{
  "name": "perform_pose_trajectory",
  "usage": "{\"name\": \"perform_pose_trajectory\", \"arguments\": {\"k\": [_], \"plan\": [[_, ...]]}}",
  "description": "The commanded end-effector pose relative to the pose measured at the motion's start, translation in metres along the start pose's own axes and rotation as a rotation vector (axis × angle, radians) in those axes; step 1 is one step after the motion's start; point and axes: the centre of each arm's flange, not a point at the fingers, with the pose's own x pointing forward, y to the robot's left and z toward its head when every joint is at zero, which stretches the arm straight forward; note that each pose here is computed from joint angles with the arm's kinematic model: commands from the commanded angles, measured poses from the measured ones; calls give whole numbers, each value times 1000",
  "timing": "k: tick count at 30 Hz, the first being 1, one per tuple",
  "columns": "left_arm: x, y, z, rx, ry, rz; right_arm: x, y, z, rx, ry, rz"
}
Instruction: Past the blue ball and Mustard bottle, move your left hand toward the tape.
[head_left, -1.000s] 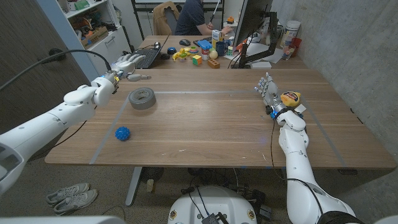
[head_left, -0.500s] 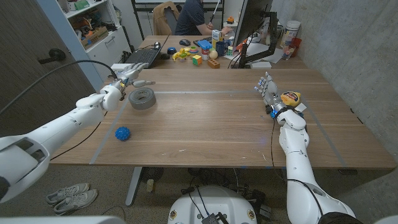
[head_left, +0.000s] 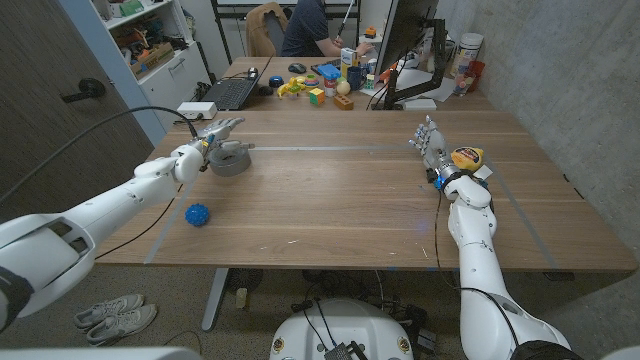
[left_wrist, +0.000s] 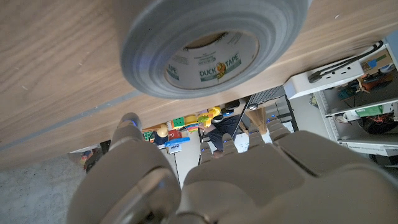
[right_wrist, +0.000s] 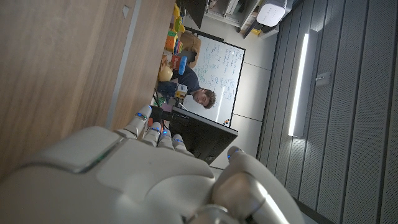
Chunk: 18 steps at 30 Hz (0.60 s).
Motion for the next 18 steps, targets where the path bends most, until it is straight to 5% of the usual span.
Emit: {"name": "perform_pose_trajectory", "arguments": {"k": [1,18], "plan": [[-10,-16,-8,7,51,-157,6,4,-3,3,2,7],[-11,-13,-9,3,48,-85,8,4,-3,4,8,10]]}}
